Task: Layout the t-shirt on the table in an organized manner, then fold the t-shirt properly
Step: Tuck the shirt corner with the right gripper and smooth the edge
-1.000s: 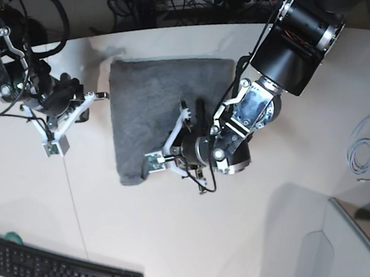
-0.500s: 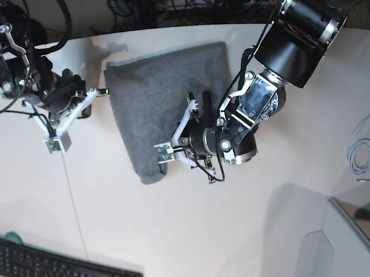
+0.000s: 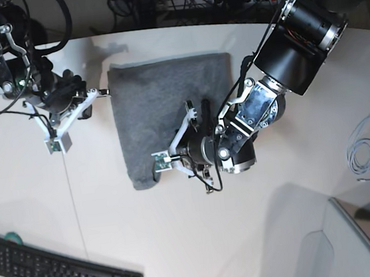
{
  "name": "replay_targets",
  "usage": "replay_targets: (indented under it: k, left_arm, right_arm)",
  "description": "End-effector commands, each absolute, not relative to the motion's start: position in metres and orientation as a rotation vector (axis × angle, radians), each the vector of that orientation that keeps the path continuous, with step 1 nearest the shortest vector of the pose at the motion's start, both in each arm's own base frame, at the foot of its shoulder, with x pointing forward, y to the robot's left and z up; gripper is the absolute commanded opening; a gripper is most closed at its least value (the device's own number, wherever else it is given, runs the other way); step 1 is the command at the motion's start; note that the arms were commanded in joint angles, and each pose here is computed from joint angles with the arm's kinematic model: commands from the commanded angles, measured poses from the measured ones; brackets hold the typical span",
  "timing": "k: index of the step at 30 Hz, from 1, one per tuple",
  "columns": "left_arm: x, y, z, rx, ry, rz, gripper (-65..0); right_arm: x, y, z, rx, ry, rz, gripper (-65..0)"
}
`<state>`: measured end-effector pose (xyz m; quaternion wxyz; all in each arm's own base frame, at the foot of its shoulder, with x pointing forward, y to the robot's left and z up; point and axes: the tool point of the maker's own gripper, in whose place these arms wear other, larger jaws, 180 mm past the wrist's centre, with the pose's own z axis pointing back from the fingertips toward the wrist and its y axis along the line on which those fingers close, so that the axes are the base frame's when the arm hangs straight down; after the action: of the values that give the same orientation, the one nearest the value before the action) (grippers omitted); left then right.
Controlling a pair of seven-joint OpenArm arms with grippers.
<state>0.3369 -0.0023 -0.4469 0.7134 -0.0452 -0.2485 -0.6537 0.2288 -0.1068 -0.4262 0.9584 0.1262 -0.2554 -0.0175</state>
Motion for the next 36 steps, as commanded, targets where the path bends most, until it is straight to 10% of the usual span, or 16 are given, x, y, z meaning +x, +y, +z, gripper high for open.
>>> replay_targets:
  k: [1,7,18,23,25,30,36]
  left_arm:
    - [0.352,-0.007,-0.431,-0.09,-0.608,-1.442,-40.0]
    - [0.353,-0.006,-0.429,-0.088,-0.612,-1.439,0.0]
    - [0.406,0.043,-0.29,0.175,-0.937,-1.277,0.0]
    - [0.389,0.144,-0.326,0.211,-0.818,-1.003,0.0]
    - [0.368,0.189,-0.366,0.189,-0.705,-0.866,-10.2]
    - [0.31,0.251,-0.44,0.054,-0.636,-0.585,-65.0]
    - [0.29,0.267,-0.468,-0.042,-0.706,-0.353,-65.0]
  right_arm:
    - [0.238,-0.106,-0.417,0.263,-0.558,-0.025,-65.0]
    - [0.237,-0.106,-0.417,0.263,-0.557,-0.025,-65.0]
    - [0.245,-0.103,-0.411,0.272,-0.581,-0.027,-65.0]
    - [0.276,-0.098,-0.393,0.285,-0.65,0.009,-65.0]
    - [0.296,-0.09,-0.383,0.312,-0.692,0.073,-61.8]
    - [0.347,-0.059,-0.372,0.394,-0.736,0.168,-39.6]
    - [0.384,-0.037,-0.39,0.44,-0.65,0.196,-31.5]
